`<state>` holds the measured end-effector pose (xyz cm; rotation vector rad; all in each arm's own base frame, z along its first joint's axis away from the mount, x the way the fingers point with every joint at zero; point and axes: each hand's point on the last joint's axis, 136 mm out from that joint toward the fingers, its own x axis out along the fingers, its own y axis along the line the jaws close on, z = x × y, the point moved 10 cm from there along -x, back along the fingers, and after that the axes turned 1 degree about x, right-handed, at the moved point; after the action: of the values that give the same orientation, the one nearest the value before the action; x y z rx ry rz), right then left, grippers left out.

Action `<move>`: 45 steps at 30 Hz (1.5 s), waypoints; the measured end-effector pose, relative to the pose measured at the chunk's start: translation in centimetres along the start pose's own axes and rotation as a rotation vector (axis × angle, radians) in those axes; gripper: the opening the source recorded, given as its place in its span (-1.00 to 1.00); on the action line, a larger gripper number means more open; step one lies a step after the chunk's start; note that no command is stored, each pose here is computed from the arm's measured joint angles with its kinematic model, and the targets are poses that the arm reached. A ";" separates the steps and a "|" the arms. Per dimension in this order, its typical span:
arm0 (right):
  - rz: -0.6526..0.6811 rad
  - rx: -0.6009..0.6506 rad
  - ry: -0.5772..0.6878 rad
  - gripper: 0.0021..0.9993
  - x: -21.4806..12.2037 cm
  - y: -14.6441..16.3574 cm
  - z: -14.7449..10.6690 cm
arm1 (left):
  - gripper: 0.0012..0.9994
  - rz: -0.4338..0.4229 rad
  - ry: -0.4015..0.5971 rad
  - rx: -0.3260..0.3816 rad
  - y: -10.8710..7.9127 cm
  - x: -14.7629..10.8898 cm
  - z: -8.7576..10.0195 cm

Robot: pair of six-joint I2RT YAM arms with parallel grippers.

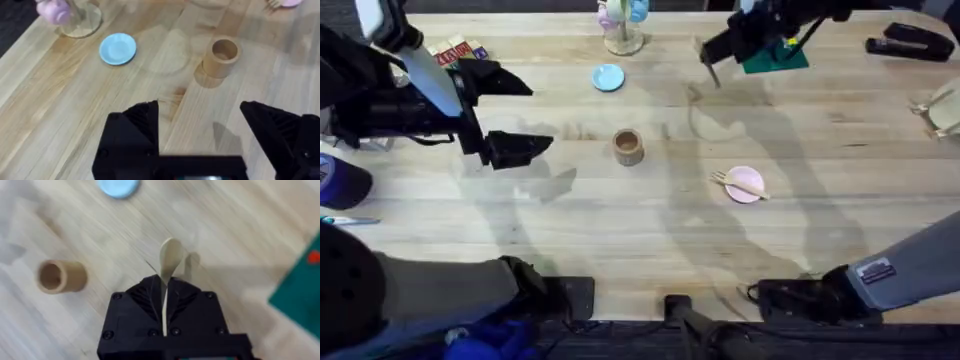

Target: Pick up a utensil and set it on the pink plate, then put the other utensil in the container.

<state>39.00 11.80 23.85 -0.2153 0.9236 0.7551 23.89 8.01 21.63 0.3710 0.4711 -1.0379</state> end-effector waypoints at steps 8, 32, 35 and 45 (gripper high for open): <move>0.178 -0.208 -0.158 -0.93 0.0 1.9 1.9 | 0.98 -0.112 -0.029 -0.013 0.4 1.7 -2.8; 0.621 -0.536 -0.492 -0.93 -0.8 3.9 0.4 | 0.99 -0.234 -0.064 0.121 0.3 4.7 -3.4; 0.666 -0.563 -0.544 -0.93 -1.1 4.2 0.5 | 0.99 -0.234 -0.064 0.121 0.3 4.7 -3.4; 0.828 -0.567 -0.673 -0.93 0.0 4.2 0.0 | 0.99 -0.234 -0.064 0.121 0.3 4.7 -3.4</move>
<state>36.20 14.88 24.42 -0.0487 0.0954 1.7266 25.47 6.43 16.27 0.3951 0.4011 -1.3056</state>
